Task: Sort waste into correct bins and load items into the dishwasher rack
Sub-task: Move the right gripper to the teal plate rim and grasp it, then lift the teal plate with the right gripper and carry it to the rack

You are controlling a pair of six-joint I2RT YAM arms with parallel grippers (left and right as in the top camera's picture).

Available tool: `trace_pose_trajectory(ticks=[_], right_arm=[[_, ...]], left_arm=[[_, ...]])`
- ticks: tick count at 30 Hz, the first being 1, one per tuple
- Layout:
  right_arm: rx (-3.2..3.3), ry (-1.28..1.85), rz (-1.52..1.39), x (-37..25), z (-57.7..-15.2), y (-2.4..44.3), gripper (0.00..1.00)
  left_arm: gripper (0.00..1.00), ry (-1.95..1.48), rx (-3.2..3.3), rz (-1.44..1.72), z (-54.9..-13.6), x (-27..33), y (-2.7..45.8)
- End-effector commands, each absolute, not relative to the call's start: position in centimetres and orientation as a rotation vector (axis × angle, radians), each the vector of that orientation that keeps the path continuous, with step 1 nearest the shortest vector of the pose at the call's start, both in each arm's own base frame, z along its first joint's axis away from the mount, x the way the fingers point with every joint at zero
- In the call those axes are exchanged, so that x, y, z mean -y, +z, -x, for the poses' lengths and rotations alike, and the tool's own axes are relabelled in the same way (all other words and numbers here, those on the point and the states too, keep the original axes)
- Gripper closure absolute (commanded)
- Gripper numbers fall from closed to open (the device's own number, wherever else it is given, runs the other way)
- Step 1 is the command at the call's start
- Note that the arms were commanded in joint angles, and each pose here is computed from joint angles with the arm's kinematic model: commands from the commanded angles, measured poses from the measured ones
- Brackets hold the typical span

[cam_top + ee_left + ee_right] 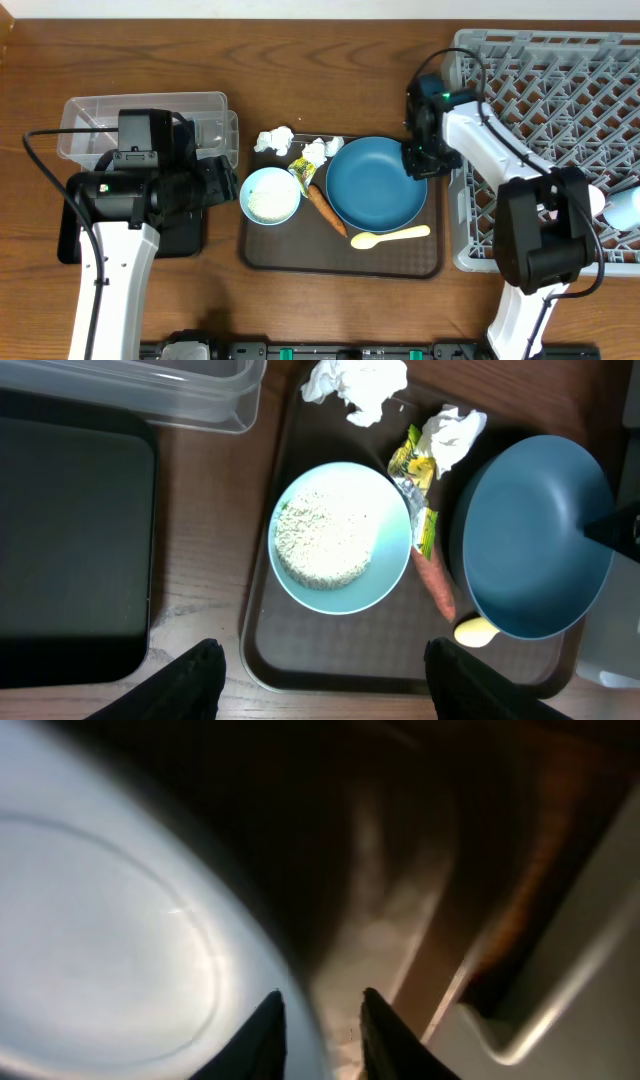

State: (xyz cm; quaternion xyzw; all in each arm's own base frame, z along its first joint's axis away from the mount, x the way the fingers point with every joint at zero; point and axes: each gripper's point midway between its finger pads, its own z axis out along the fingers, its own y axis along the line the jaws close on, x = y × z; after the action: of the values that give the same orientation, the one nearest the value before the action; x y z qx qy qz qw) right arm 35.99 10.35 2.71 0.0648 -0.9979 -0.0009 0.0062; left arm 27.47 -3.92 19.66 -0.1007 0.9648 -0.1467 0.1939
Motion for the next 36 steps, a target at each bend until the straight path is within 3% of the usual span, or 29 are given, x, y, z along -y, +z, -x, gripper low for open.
trace_pose_trajectory(ticks=[1, 25, 36], right_arm=[[3.141, -0.013, -0.149, -9.2, -36.7, 3.2, 0.82], [3.166, -0.099, -0.194, -9.0, -37.5, 3.7, 0.99], [3.440, -0.078, -0.199, -8.0, -41.6, 12.9, 0.99]], left_arm=[[0.33, -0.390, -2.708, 0.285, -27.6, 3.6, 19.6], [0.33, -0.390, -2.708, 0.286, -27.6, 3.6, 19.6], [0.33, -0.391, -2.708, 0.286, -27.6, 3.6, 19.6]])
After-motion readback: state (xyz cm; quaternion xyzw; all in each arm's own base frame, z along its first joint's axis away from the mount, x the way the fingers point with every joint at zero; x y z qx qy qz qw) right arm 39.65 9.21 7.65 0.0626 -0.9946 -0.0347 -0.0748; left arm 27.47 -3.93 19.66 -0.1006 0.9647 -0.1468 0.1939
